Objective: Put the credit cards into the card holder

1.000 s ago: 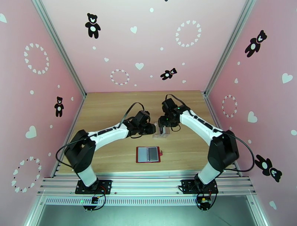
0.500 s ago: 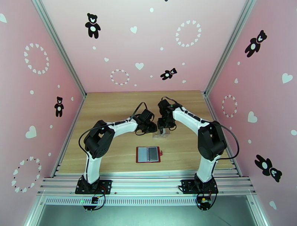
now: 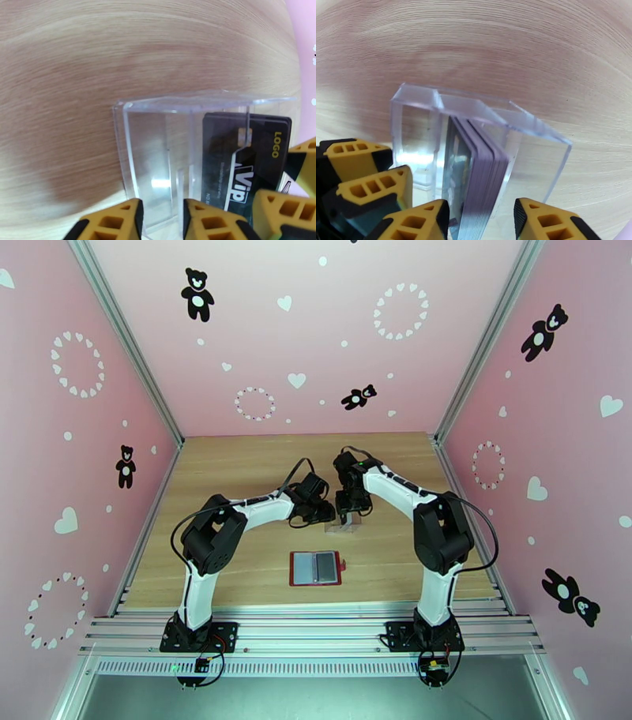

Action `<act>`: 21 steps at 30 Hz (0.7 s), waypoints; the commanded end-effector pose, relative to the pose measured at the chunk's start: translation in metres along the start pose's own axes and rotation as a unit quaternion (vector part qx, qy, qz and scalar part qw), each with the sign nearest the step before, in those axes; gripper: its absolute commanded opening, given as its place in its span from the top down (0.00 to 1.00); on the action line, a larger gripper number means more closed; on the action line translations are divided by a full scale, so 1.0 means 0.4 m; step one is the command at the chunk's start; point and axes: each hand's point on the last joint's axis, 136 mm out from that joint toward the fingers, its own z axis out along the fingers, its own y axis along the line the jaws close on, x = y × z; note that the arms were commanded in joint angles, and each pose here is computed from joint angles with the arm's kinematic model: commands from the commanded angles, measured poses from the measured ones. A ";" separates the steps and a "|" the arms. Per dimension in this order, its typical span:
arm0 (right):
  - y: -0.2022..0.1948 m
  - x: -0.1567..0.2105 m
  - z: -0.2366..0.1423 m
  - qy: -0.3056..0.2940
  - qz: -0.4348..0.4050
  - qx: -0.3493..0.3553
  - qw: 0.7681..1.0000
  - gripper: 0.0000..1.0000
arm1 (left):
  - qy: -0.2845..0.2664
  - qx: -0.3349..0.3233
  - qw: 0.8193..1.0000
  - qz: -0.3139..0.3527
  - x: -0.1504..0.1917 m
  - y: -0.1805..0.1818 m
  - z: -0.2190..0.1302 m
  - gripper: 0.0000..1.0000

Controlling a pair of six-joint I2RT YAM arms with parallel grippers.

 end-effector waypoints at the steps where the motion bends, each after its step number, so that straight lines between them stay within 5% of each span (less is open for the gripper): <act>1: -0.031 0.005 0.007 0.014 -0.006 0.037 0.999 0.52 | 0.015 -0.013 1.000 -0.006 0.017 0.035 0.019 0.68; 12: -0.062 -0.002 -0.049 -0.003 -0.010 0.067 0.998 0.55 | 0.018 -0.018 1.000 -0.004 0.018 0.036 0.014 0.69; 21: -0.053 0.005 -0.055 0.003 -0.012 0.055 0.998 0.69 | 0.018 -0.017 1.000 -0.003 0.017 0.035 0.013 0.69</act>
